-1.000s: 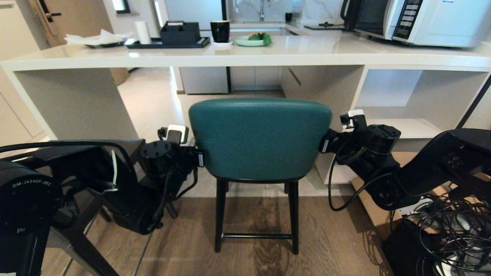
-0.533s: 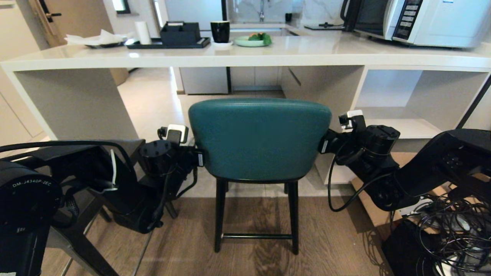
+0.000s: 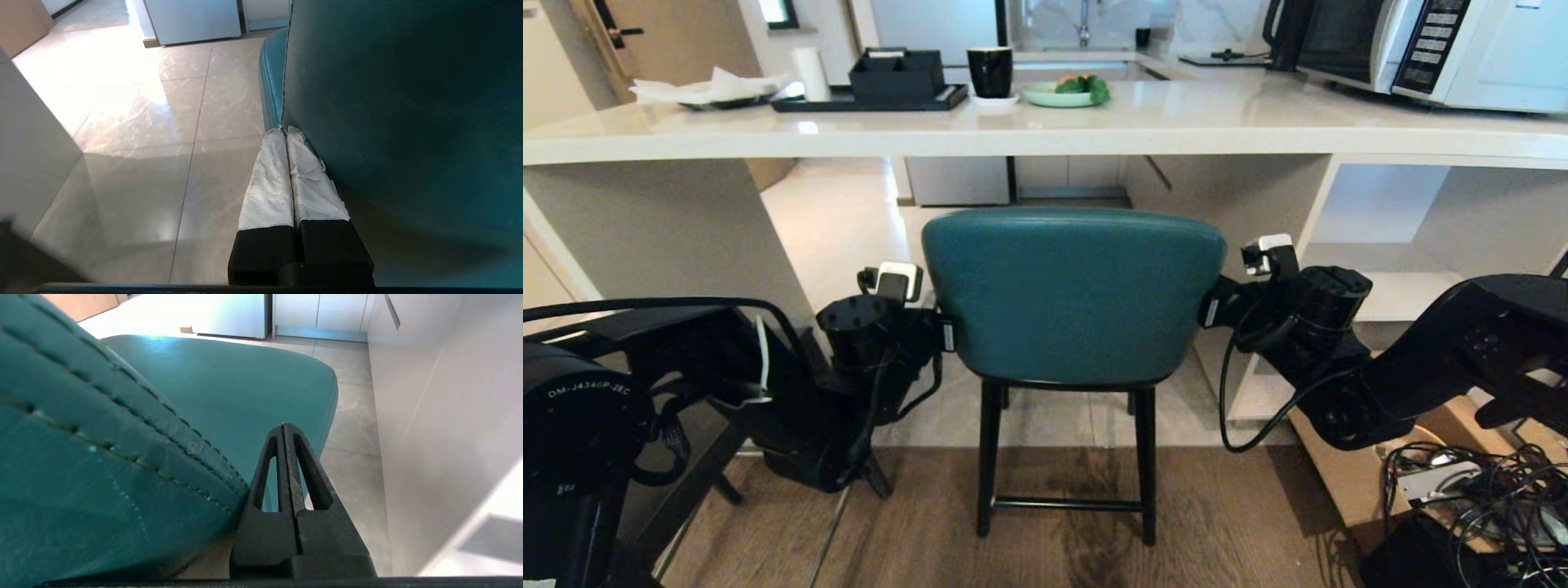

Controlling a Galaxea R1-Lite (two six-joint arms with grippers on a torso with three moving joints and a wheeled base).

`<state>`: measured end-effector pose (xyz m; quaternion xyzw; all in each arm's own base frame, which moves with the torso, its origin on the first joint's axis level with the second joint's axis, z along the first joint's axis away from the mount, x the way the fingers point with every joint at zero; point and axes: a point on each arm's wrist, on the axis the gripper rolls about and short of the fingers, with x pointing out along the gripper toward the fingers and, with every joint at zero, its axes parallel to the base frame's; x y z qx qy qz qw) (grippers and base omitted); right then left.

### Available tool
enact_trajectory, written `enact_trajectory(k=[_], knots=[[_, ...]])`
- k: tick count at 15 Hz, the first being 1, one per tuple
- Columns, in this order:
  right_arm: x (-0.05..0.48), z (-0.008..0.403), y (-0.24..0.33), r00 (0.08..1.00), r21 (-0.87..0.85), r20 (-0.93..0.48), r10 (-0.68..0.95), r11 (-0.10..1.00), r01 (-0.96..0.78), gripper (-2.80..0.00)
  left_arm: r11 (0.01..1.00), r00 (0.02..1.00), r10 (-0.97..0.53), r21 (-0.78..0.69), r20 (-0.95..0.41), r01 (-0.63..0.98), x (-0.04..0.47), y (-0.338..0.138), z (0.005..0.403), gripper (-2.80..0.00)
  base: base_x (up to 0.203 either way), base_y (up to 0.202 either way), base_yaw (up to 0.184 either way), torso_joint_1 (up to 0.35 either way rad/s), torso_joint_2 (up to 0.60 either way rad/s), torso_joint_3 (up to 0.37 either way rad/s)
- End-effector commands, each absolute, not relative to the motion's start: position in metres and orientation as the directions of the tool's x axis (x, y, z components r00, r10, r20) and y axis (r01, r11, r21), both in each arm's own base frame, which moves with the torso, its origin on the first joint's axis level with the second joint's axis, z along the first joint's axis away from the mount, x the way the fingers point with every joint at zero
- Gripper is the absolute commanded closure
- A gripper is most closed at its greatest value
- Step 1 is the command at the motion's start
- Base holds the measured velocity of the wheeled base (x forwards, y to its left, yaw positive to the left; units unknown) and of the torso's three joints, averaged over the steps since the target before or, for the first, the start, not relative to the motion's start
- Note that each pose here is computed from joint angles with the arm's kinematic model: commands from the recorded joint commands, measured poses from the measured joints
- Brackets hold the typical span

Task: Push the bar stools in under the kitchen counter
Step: Push the blue chair back under the dining table

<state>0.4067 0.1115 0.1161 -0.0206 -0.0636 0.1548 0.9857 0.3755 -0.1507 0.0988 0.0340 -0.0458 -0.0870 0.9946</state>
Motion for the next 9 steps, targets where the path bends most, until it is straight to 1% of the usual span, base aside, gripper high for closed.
enact_trajectory(k=[1, 6, 9], knots=[[0.4066, 0.1173, 0.1117, 0.942, -0.061, 0.128, 0.309, 0.951, -0.303, 0.0, 0.983, 0.98, -0.174, 0.073, 0.099, 0.167, 0.3757, -0.1504, 0.1016, 0.0, 0.192, 0.0, -0.001, -0.001, 0.0, 0.007], [0.4068, 0.1167, 0.1117, 0.943, -0.061, 0.127, 0.307, 0.951, -0.302, 0.0, 0.984, 0.977, -0.172, 0.069, 0.125, 0.165, 0.384, -0.1532, 0.1048, 0.0, 0.191, 0.0, 0.002, 0.003, 0.0, 0.003], [0.407, 0.117, 0.1117, 0.943, -0.061, 0.128, 0.307, 0.952, -0.301, 0.0, 0.984, 0.979, -0.173, 0.072, 0.11, 0.166, 0.3854, -0.1538, 0.1005, 0.0, 0.194, 0.0, -0.001, 0.003, 0.0, 0.004]])
